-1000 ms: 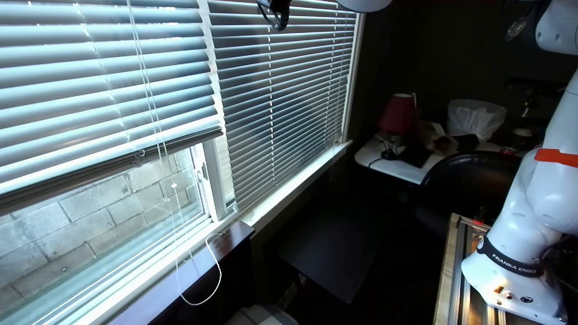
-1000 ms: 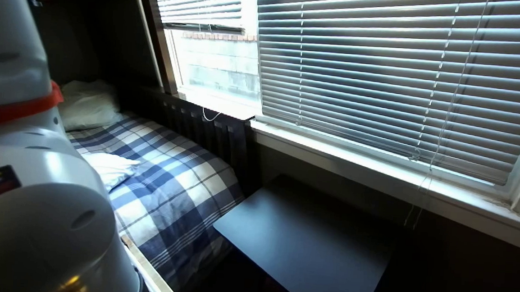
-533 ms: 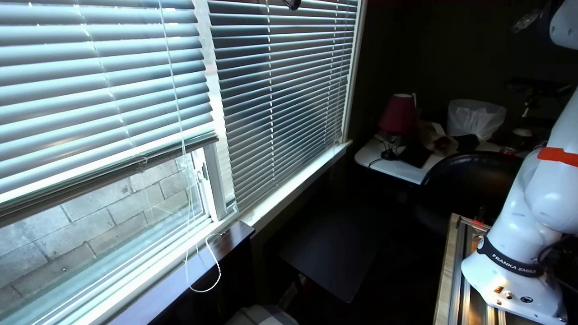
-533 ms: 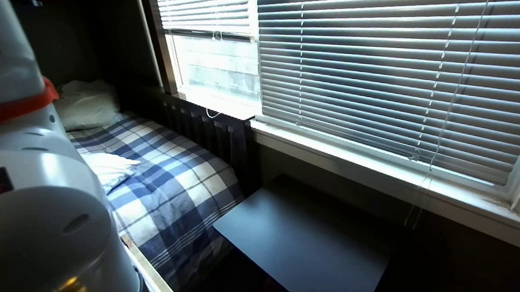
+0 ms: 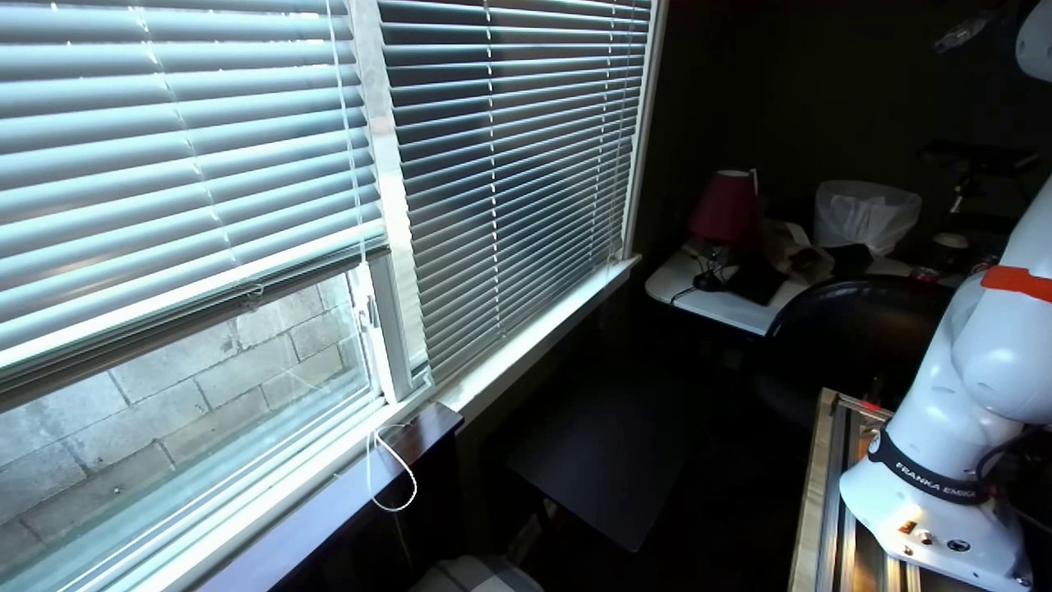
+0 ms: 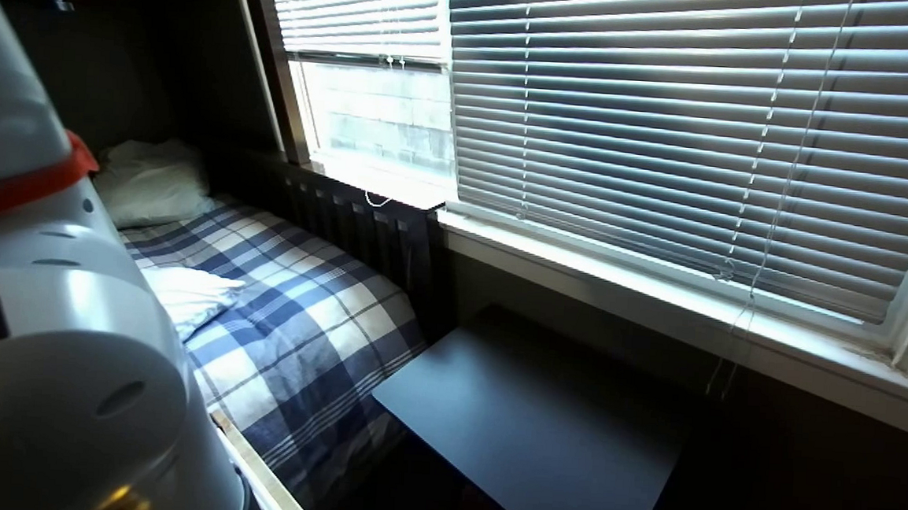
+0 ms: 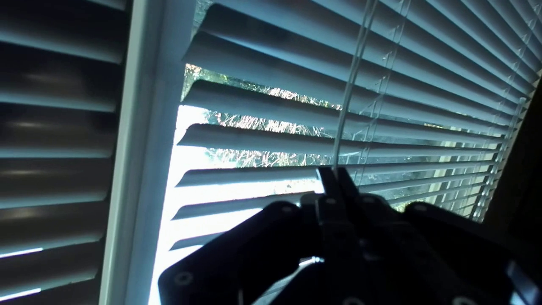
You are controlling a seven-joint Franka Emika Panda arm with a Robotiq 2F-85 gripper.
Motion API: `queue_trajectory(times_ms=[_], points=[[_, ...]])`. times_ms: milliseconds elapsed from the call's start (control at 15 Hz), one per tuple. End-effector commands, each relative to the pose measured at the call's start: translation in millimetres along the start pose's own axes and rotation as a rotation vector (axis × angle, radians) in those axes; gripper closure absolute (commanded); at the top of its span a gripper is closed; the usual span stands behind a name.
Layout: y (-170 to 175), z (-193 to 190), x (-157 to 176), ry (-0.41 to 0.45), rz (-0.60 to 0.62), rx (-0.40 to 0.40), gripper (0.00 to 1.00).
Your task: Pull the two white string on the left downwards
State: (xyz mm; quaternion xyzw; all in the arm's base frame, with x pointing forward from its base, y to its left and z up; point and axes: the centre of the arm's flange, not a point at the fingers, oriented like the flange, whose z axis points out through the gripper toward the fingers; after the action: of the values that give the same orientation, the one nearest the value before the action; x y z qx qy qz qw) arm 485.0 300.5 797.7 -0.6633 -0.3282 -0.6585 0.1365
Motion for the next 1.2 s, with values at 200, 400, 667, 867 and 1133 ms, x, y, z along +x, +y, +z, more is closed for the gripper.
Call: queue_trajectory(times_ms=[200, 400, 667, 867, 1133], points=[[-36, 0, -1, -0.118, -0.004, 0.181, 0.5], [-60, -2, -13, -0.268, 0.027, 0.289, 0.27], [-84, -9, -55, -0.479, 0.061, 0.36, 0.01], [-106, -5, -96, -0.628, 0.107, 0.451, 0.0], [-133, -1, -165, -0.821, 0.179, 0.581, 0.0]])
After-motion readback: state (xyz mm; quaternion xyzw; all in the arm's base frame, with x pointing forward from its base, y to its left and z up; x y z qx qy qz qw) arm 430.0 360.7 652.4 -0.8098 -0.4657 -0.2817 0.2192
